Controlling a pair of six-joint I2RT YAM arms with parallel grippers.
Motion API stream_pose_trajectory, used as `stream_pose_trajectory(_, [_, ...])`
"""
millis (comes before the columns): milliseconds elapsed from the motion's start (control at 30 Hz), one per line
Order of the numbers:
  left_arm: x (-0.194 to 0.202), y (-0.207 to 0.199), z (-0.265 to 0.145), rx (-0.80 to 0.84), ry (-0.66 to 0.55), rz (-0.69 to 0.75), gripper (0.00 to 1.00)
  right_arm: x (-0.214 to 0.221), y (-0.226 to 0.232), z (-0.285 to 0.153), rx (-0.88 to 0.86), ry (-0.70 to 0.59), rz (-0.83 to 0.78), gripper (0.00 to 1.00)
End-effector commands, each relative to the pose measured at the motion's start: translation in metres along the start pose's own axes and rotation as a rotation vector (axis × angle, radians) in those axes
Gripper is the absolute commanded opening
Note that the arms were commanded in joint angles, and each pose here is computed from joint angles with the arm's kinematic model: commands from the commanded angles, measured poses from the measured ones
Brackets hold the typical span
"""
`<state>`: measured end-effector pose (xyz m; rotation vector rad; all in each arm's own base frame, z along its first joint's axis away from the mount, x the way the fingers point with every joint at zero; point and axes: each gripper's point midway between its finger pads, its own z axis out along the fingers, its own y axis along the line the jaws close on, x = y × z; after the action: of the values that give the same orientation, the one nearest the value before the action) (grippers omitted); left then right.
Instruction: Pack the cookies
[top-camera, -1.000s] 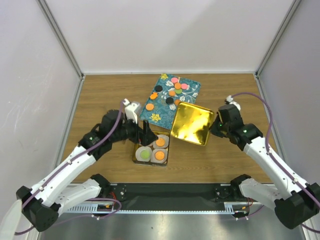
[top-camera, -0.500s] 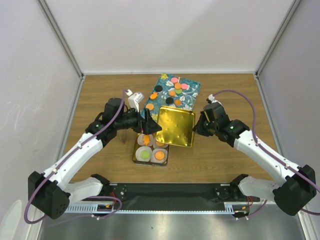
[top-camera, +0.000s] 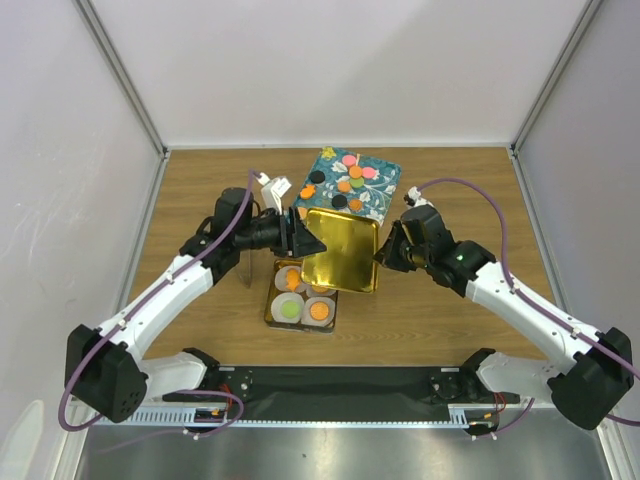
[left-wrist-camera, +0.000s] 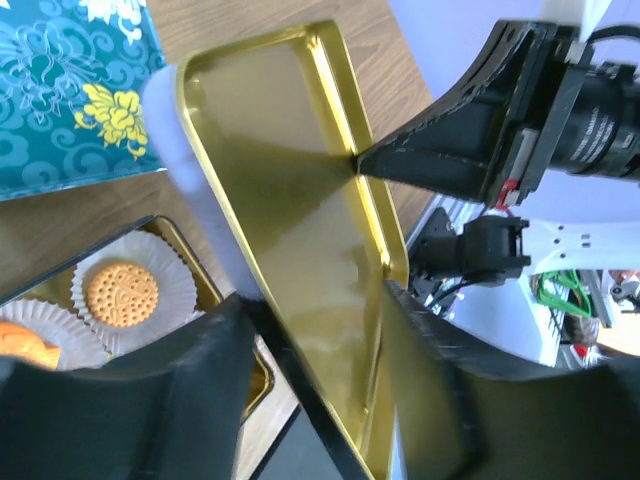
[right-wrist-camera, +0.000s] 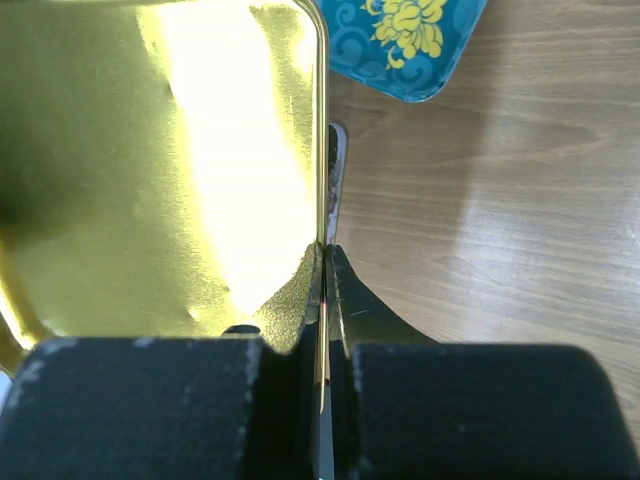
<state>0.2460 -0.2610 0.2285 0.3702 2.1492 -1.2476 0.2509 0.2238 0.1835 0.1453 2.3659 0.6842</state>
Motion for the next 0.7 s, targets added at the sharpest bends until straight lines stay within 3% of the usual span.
stream_pose_trajectory(0, [-0.029, -0.028, -0.008, 0.076, -0.073, 0.032, 0.54, -0.025, 0.029, -0.014, -0.098, -0.093, 0.012, 0.0])
stream_pose_trajectory(267, [-0.025, -0.023, -0.006, 0.05, -0.035, 0.018, 0.17, -0.03, 0.033, -0.022, -0.111, -0.121, -0.012, 0.0])
stream_pose_trajectory(300, [-0.026, -0.021, -0.005, 0.041, -0.033, 0.016, 0.1, -0.031, 0.033, -0.024, -0.11, -0.126, -0.03, 0.04])
stream_pose_trajectory(333, [-0.025, -0.019, -0.006, 0.026, -0.027, 0.016, 0.06, -0.032, 0.031, -0.026, -0.102, -0.13, -0.042, 0.17])
stream_pose_trajectory(400, [-0.027, -0.014, -0.007, -0.002, -0.031, 0.013, 0.01, -0.04, 0.027, -0.032, -0.067, -0.166, -0.065, 0.35])
stream_pose_trajectory(433, [-0.027, -0.012, -0.008, -0.014, -0.024, 0.007, 0.0, -0.043, 0.024, -0.037, -0.052, -0.188, -0.097, 0.51])
stream_pose_trajectory(533, [-0.03, -0.001, -0.006, -0.061, -0.01, -0.026, 0.0, -0.049, 0.03, -0.056, -0.022, -0.264, -0.189, 0.66])
stream_pose_trajectory(600, [-0.035, 0.002, -0.007, -0.073, -0.005, -0.057, 0.0, -0.06, 0.034, -0.072, 0.014, -0.34, -0.269, 0.71])
stream_pose_trajectory(667, [-0.036, 0.01, -0.003, -0.089, 0.008, -0.09, 0.0, -0.046, 0.053, -0.077, -0.005, -0.331, -0.397, 0.74])
